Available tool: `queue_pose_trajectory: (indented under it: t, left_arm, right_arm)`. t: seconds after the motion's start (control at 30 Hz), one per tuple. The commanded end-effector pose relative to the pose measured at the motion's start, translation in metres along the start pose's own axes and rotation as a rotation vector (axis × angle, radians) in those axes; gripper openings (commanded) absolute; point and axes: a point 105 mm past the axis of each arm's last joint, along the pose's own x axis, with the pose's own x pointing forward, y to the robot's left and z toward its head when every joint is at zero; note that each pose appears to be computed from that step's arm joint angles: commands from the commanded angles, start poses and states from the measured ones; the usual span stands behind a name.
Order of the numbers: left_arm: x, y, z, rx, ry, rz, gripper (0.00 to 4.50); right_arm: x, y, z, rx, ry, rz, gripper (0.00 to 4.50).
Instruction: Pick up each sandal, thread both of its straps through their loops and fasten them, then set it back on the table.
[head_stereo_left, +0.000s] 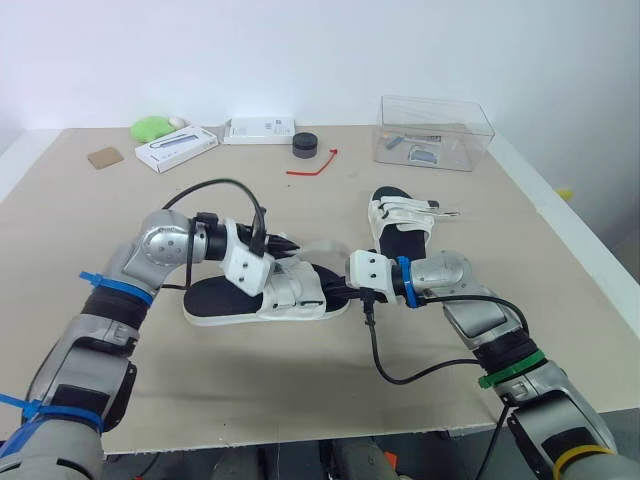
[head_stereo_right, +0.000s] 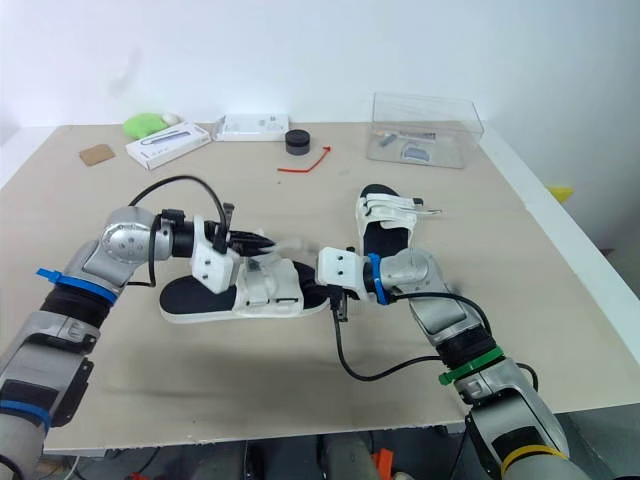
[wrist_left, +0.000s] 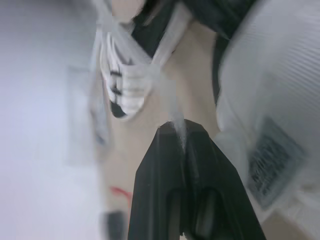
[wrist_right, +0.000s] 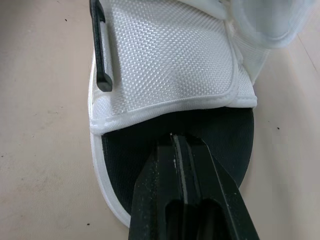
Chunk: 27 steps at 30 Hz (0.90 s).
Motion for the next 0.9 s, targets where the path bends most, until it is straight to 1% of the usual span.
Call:
queue_pose_trajectory:
  t: [0.03, 0.13, 0.3, 0.33, 0.4, 0.43, 0.5, 0.57, 0.63, 0.77, 0.83, 0.9]
  left_arm:
    - [-0.009, 0.030, -0.004, 0.189, 0.030, 0.110, 0.06]
    - [-0.005, 0.042, -0.003, 0.202, 0.017, 0.194, 0.06]
    - [-0.003, 0.040, 0.003, 0.096, -0.023, 0.210, 0.06]
    - [-0.003, 0.040, 0.004, 0.090, -0.031, 0.208, 0.49]
    - [-0.004, 0.037, 0.006, 0.061, -0.040, 0.179, 0.69]
    - [-0.004, 0.035, 0.007, 0.029, -0.042, 0.166, 1.37]
    - [-0.006, 0.034, 0.009, -0.052, -0.051, 0.160, 2.17]
    - [-0.010, 0.036, 0.008, -0.155, -0.054, 0.164, 2.75]
    - [-0.020, 0.030, 0.003, -0.341, -0.042, 0.128, 2.75]
    - [-0.040, 0.018, -0.001, -0.609, -0.020, 0.037, 2.75]
    - [-0.056, 0.006, -0.004, -0.848, -0.004, -0.012, 2.75]
    - [-0.066, 0.008, -0.002, -1.041, -0.014, 0.000, 2.75]
  right_arm:
    - [0.007, 0.016, -0.029, 0.054, 0.109, 0.065, 0.00]
    - [0.007, 0.015, -0.029, 0.050, 0.109, 0.068, 0.00]
    - [0.005, 0.015, -0.030, 0.043, 0.114, 0.077, 0.00]
    - [0.005, 0.016, -0.030, 0.042, 0.116, 0.079, 0.00]
    - [0.005, 0.017, -0.031, 0.042, 0.118, 0.083, 0.00]
    - [0.004, 0.017, -0.032, 0.042, 0.119, 0.085, 0.00]
    - [0.004, 0.018, -0.032, 0.042, 0.119, 0.088, 0.00]
    - [0.004, 0.019, -0.032, 0.042, 0.119, 0.091, 0.00]
    - [0.004, 0.020, -0.032, 0.042, 0.119, 0.094, 0.00]
    - [0.004, 0.021, -0.033, 0.043, 0.121, 0.100, 0.00]
    - [0.004, 0.021, -0.034, 0.043, 0.122, 0.102, 0.00]
    - [0.005, 0.021, -0.033, 0.043, 0.121, 0.104, 0.00]
